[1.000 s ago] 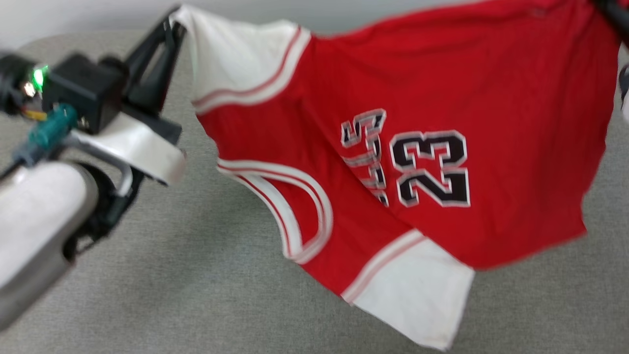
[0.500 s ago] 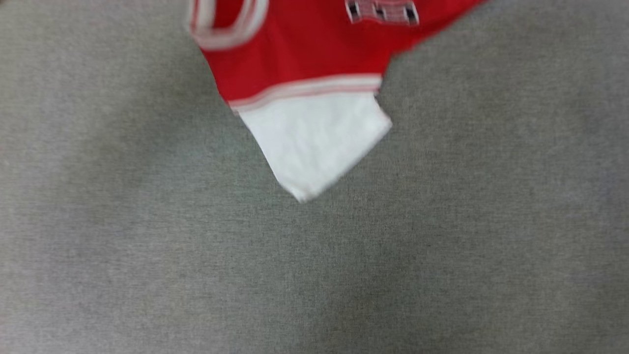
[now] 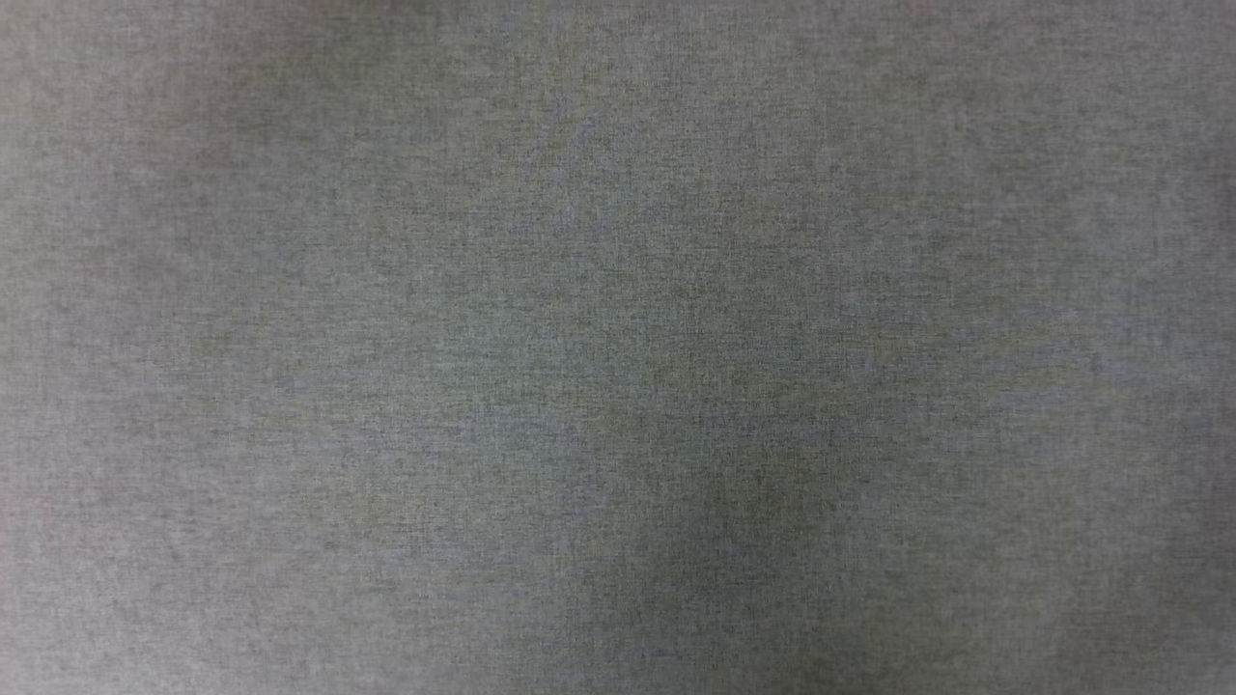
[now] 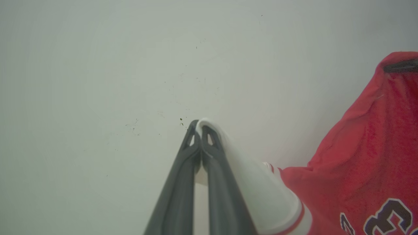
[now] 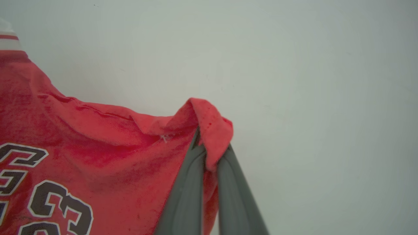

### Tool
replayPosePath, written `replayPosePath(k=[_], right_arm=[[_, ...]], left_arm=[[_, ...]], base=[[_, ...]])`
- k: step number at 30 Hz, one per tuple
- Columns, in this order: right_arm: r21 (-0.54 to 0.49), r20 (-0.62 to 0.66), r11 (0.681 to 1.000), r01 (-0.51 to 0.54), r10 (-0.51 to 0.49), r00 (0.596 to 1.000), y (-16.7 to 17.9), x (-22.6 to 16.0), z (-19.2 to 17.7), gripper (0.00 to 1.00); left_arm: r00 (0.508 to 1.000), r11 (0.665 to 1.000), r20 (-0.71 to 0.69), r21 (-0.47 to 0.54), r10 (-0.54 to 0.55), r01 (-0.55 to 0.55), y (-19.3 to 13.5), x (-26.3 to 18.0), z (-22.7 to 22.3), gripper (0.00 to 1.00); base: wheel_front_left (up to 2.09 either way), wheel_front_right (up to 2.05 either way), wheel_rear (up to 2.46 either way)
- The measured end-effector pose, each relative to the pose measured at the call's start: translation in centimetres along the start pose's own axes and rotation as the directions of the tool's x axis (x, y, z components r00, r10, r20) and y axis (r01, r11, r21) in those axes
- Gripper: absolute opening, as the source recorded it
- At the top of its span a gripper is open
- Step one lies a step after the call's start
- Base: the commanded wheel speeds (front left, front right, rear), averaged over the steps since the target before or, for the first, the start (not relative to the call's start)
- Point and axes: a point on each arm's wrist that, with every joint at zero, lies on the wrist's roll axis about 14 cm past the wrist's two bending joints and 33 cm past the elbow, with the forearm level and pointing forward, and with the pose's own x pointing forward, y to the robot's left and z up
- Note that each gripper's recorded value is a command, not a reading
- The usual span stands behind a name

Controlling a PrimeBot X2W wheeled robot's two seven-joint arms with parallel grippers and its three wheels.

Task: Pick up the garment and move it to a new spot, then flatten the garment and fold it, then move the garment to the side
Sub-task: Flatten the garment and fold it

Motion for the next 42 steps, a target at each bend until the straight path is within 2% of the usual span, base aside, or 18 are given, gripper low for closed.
replayPosePath(k=[6, 11, 18, 24, 31, 36, 42], right_arm=[[0.007, -0.041, 0.999, -0.037, 0.037, 0.998, 1.8, 1.1, -2.4, 0.0], [0.013, -0.148, 0.994, -0.106, 0.107, 0.983, 4.8, 0.3, -7.7, 0.0], [0.082, -0.288, 0.972, -0.22, 0.235, 0.928, 10.3, -3.4, -14.6, 0.0], [0.143, -0.378, 0.942, -0.305, 0.337, 0.862, 14.1, -8.5, -18.8, 0.0], [0.208, -0.441, 0.913, -0.35, 0.407, 0.8, 15.5, -15.8, -21.2, 0.0], [0.258, -0.476, 0.9, -0.352, 0.435, 0.764, 15.3, -21.1, -21.7, 0.0], [0.301, -0.518, 0.892, -0.336, 0.449, 0.728, 14.9, -27.6, -21.8, 0.0]], left_arm=[[0.999, 1.0, -0.048, -0.006, -0.001, 0.001, 0.2, 0.1, -2.6, 0.0], [0.987, 0.997, -0.161, -0.083, -0.015, 0.002, -1.1, -2.2, -8.1, 0.0], [0.942, 0.978, -0.325, -0.207, -0.082, 0.013, -5.3, -8.5, -15.1, 0.0], [0.886, 0.95, -0.443, -0.312, -0.138, -0.009, -9.5, -15.9, -18.5, 0.0], [0.811, 0.914, -0.559, -0.398, -0.171, -0.081, -14.0, -25.4, -18.2, 0.0], [0.757, 0.878, -0.619, -0.459, -0.209, -0.133, -17.1, -31.5, -15.6, 0.0], [0.681, 0.848, -0.695, -0.486, -0.23, -0.209, -19.1, -38.3, -12.1, 0.0]], base=[[0.0, 0.0, 0.0], [0.0, 0.0, 0.0], [0.0, 0.0, 0.0], [0.0, 0.0, 0.0], [0.0, 0.0, 0.0], [0.0, 0.0, 0.0], [0.0, 0.0, 0.0]])
